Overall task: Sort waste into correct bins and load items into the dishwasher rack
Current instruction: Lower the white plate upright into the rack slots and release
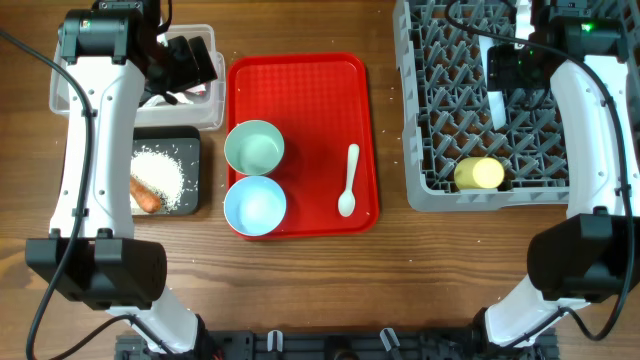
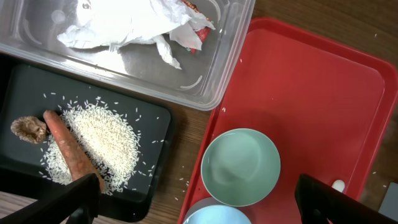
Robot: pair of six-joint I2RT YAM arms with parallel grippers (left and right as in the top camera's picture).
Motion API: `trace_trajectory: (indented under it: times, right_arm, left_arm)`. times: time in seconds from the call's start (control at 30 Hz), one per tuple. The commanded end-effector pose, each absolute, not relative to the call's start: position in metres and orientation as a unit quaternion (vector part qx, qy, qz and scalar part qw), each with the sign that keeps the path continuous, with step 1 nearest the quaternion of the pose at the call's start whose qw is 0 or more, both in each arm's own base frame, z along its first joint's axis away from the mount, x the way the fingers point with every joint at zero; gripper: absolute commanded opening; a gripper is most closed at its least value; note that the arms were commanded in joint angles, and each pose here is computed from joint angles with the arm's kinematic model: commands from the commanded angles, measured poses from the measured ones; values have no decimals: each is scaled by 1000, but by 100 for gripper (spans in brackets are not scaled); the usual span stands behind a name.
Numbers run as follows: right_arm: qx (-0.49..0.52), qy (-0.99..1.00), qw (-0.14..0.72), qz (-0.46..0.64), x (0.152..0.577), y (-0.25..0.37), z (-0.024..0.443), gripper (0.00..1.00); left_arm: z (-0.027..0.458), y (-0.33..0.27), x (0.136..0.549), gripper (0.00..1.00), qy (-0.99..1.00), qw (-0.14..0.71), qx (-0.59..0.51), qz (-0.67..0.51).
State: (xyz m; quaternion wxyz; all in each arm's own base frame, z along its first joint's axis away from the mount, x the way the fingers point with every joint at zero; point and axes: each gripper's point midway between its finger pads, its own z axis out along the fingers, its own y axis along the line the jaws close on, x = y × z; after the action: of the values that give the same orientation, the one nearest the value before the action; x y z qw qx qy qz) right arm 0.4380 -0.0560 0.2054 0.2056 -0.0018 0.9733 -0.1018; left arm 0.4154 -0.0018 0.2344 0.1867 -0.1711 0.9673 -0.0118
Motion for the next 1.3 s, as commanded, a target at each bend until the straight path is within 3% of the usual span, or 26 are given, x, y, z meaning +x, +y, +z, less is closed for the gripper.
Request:
trace_trajectory:
  times: [0.0, 0.23, 0.43, 0.7, 1.0, 1.1, 1.27]
  right_arm:
    - [3, 977, 194, -87, 440, -50, 192, 81]
    - [-24, 977, 211, -25, 450, -26, 191, 87]
    - [-8, 988, 135, -81, 443, -48, 145, 88]
    - [120, 964, 179, -155, 430, -113, 188, 89]
    - [195, 954, 214, -82, 430, -152, 194, 100]
    - [182, 948, 259, -27, 443, -137, 222, 100]
    - [141, 916, 372, 41, 442, -102, 318, 100]
  left_arm:
    - [239, -4, 416, 100, 967, 191, -168, -18]
    - [239, -4, 416, 100, 967, 191, -168, -18]
    - [239, -4, 416, 100, 967, 191, -168, -18]
    - [239, -4, 416, 100, 967, 191, -168, -18]
    - [238, -4, 416, 100, 967, 191, -168, -18]
    - [239, -4, 416, 100, 967, 191, -168, -18]
    - [238, -4, 416, 100, 967, 191, -168, -18]
